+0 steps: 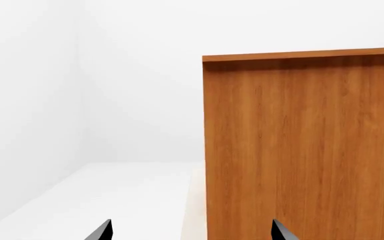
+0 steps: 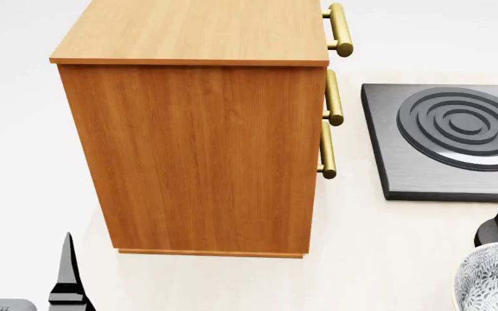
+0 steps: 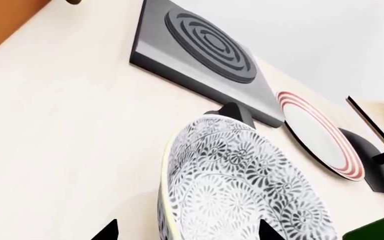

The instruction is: Put the bowl on the top of the cabinet.

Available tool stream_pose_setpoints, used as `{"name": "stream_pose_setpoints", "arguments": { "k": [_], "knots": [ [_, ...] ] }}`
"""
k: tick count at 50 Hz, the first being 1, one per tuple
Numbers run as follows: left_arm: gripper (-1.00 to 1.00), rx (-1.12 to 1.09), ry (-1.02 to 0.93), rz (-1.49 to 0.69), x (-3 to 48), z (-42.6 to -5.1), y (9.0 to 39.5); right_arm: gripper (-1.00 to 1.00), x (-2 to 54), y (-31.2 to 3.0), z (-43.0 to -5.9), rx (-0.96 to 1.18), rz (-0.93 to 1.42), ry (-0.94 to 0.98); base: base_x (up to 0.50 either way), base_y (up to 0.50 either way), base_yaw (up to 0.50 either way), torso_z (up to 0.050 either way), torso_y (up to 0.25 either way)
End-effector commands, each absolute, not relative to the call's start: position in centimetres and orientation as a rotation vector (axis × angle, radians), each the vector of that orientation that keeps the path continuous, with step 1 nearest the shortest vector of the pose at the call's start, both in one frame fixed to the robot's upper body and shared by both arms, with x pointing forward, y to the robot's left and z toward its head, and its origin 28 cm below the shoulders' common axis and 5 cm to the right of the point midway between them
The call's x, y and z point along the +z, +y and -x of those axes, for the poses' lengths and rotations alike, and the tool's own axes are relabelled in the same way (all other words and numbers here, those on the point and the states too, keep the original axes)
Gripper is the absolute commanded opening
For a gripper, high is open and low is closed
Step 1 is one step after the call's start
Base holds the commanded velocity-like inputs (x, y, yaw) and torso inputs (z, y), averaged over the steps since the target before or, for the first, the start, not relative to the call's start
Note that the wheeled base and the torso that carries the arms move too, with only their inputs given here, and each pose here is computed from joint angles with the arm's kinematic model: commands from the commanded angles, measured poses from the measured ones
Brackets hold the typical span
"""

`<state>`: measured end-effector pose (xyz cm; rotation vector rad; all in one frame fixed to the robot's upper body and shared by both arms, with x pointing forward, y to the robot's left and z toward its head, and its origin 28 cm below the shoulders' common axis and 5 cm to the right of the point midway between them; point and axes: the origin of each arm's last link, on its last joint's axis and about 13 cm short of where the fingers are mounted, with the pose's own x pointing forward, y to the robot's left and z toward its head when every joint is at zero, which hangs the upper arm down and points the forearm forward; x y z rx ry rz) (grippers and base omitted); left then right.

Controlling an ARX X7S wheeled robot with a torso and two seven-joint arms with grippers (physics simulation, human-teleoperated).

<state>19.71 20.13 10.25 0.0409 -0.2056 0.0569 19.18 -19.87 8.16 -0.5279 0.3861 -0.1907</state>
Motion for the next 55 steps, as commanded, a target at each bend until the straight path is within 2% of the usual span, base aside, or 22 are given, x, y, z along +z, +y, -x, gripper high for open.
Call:
{"name": "stream_pose_setpoints", "arguments": {
  "k": [1, 55],
  "knots": [
    [1.0, 0.058, -0.205, -0.041, 10.24, -19.73, 20.16, 1.0, 7.95, -19.9, -19.33, -0.192, 0.528, 0.392, 0.0, 0.0, 0.0, 0.0, 0.0],
    [1.0, 0.06, -0.207, -0.04, 10.28, -19.68, 20.23, 1.0, 7.43, -20.1, -19.5, -0.199, 0.529, 0.403, 0.0, 0.0, 0.0, 0.0, 0.0]
  ]
}}
